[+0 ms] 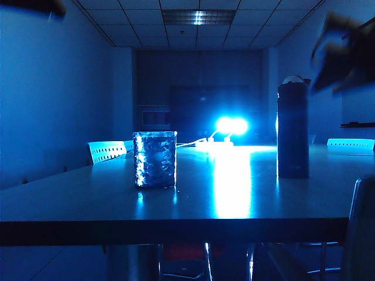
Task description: Pick up the black thermos cup, pour some water from it into the cup, and then put the thermos cup back on the table.
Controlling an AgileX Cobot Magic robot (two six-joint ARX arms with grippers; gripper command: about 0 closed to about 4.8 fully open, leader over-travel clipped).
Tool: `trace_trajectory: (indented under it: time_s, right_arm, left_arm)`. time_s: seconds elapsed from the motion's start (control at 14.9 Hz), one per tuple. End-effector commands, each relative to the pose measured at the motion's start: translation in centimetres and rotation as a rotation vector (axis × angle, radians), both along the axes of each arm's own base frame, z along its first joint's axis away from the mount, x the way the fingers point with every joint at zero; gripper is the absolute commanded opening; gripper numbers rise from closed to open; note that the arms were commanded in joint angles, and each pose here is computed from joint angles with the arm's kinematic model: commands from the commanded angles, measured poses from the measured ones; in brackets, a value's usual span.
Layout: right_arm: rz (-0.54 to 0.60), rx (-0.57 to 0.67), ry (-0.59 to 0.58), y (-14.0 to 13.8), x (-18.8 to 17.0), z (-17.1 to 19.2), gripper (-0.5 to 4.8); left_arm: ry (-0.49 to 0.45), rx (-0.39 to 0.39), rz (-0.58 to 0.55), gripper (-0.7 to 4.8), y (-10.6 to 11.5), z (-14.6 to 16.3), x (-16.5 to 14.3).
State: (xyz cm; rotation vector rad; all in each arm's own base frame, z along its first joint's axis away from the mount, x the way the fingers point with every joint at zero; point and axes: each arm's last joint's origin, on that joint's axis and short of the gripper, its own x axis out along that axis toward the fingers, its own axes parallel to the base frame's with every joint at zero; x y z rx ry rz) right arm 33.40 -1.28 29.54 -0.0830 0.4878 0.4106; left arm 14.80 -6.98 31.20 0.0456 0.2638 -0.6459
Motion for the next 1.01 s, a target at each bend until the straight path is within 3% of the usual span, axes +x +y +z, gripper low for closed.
trace_trajectory:
  time_s: [0.07,0.2,0.27,0.47,0.6,0.74,0.87,1.01]
  right_arm:
    - [-0.003,0.033,0.057,0.5,-4.9,3.5,-0.01]
    - [0.050,0.126,-0.026,1.0,-8.0,5.5,-0.02]
    - [0.017,0.144,-0.078,1.1,-9.9,5.6,-0.02]
    - [-0.297,0.134,-0.362,1.7,-16.2,3.8,-0.01]
    - [-0.332,0.166,-0.517,1.9,-19.5,1.8,-0.01]
    - [-0.347,0.163,-0.516,1.9,-21.1,-1.1,-0.01]
    - [-0.359,0.188,-0.466,1.8,-22.1,-4.1,-0.01]
    - [-0.379,0.164,-0.383,1.8,-22.6,-7.0,-0.01]
  left_arm:
    - [-0.054,-0.011,-0.054,-0.05,-0.4,1.6,-0.4]
    - [-0.044,-0.077,-0.035,-0.05,-0.2,2.3,-1.1]
    - [-0.074,-0.078,-0.002,-0.05,0.1,2.5,-1.8]
    - [-0.169,-0.086,0.186,-0.05,2.0,1.3,-4.5]
    - [-0.206,-0.099,0.269,-0.05,2.9,-1.1,-5.9]
    - [-0.193,-0.109,0.299,-0.05,3.1,-3.9,-6.1]
    - [-0.185,-0.156,0.319,-0.05,2.9,-6.6,-5.7]
    - [-0.182,-0.153,0.351,-0.05,2.8,-8.8,-5.1]
